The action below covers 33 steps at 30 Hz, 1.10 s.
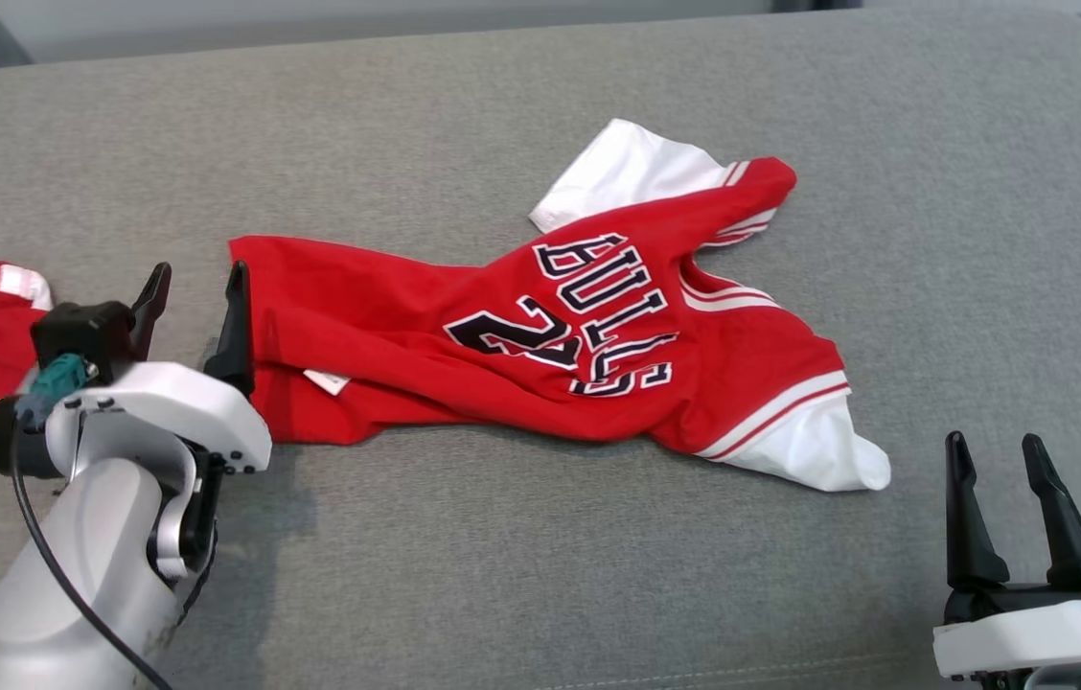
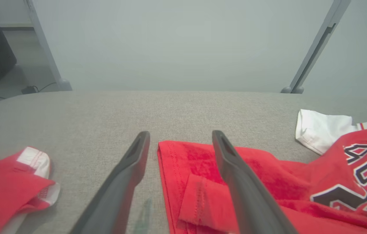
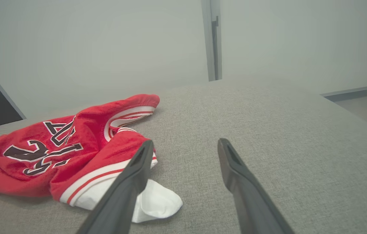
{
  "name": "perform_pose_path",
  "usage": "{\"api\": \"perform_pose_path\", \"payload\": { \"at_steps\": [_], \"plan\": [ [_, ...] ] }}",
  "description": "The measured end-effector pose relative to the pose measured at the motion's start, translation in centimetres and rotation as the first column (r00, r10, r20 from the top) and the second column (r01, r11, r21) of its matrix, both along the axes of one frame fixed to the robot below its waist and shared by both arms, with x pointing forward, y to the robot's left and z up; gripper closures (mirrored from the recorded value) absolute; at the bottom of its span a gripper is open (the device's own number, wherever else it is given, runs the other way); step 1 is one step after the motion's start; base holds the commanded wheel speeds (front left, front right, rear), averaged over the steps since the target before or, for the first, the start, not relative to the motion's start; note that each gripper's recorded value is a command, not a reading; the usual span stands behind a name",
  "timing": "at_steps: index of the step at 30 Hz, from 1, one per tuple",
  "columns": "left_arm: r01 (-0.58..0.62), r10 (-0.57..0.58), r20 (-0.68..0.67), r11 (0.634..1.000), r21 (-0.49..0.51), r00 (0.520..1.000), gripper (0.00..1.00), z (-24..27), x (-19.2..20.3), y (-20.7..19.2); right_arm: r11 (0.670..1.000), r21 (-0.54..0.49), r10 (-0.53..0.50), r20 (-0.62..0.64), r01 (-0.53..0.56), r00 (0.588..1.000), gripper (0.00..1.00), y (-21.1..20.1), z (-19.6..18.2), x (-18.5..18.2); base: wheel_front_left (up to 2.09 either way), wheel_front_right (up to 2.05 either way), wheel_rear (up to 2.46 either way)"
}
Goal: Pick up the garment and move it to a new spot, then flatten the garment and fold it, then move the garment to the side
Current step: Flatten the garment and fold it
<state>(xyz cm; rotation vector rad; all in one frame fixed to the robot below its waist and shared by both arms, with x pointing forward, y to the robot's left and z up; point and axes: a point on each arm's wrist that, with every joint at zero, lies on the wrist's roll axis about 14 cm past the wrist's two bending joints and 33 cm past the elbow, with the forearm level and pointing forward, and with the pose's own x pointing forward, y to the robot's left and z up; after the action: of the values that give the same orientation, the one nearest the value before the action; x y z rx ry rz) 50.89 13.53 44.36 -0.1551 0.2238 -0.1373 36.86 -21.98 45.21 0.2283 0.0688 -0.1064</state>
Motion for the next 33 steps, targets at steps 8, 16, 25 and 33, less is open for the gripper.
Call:
{"api": "perform_pose_path", "payload": {
  "at_steps": [8, 16, 25, 33],
  "plan": [
    [-0.082, 0.072, 0.134, 0.994, 0.067, 0.988, 0.0, 3.5, -5.5, 3.1, 0.992, -0.071, 0.113, 0.056, -0.109, 0.992, 0.0, 2.5, 1.9, 1.7, 0.0, 0.0, 0.0],
    [-0.15, 0.135, 0.179, 0.986, 0.072, 0.974, 0.0, 6.9, -12.7, 4.7, 0.978, -0.115, 0.184, 0.06, -0.176, 0.981, 0.0, 3.8, 2.7, 1.5, 0.0, 0.0, 0.0],
    [-0.203, 0.193, 0.144, 0.978, 0.054, 0.971, 0.0, 6.6, -18.2, 5.5, 0.978, -0.109, 0.175, -0.012, -0.175, 0.985, 0.0, 3.3, 1.1, -3.1, 0.0, 0.0, 0.0],
    [-0.209, 0.196, 0.167, 0.976, 0.059, 0.966, 0.0, 7.5, -19.1, 5.8, 0.981, -0.097, 0.168, -0.016, -0.169, 0.986, 0.0, 3.5, 1.1, -4.7, 0.0, 0.0, 0.0]
  ]
}}
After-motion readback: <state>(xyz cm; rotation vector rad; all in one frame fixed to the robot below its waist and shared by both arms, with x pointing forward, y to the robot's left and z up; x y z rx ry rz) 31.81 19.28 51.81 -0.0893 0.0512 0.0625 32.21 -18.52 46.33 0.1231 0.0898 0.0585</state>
